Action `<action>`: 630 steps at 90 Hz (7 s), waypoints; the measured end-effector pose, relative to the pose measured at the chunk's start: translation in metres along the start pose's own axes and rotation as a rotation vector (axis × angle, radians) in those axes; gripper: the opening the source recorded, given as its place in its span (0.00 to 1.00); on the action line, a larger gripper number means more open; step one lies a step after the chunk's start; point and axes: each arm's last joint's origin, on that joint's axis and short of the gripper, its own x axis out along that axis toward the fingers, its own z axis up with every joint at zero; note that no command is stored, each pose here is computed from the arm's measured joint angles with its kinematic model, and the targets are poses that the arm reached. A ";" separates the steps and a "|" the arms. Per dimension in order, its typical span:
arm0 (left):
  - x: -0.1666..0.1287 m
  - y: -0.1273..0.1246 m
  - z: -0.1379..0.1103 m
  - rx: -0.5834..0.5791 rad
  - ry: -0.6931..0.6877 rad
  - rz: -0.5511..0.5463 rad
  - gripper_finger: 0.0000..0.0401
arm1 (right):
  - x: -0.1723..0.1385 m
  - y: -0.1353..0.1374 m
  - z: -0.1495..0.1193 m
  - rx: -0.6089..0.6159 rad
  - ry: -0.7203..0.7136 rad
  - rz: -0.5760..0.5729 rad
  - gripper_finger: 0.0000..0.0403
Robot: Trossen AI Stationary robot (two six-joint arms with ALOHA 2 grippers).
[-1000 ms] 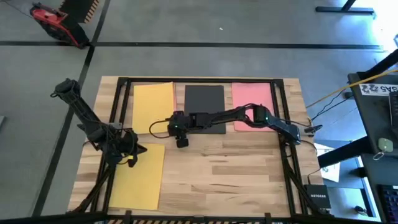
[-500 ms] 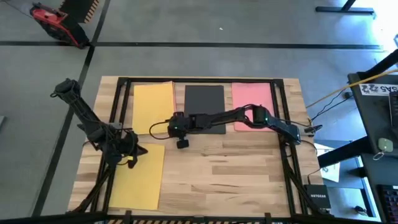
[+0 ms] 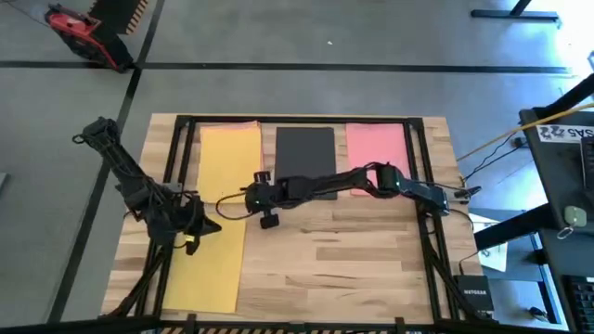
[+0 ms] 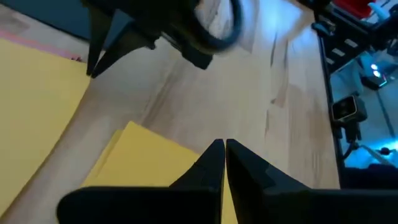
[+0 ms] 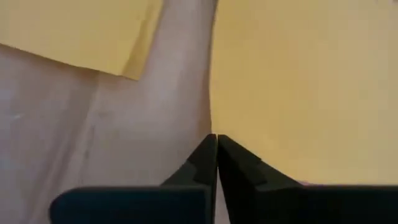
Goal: Organize paper
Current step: Stack the yellow paper on top of the stacked yellow papers
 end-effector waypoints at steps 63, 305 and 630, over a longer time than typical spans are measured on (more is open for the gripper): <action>0.000 0.005 -0.003 0.025 0.028 0.046 0.00 | 0.021 0.007 -0.020 -0.027 -0.055 -0.040 0.39; 0.037 0.017 0.026 -0.035 0.198 0.323 0.00 | -0.075 0.120 0.090 -0.014 -0.459 0.754 0.08; 0.060 0.008 -0.007 -0.098 0.249 0.717 0.00 | -0.018 0.136 0.042 0.276 -0.165 0.674 0.00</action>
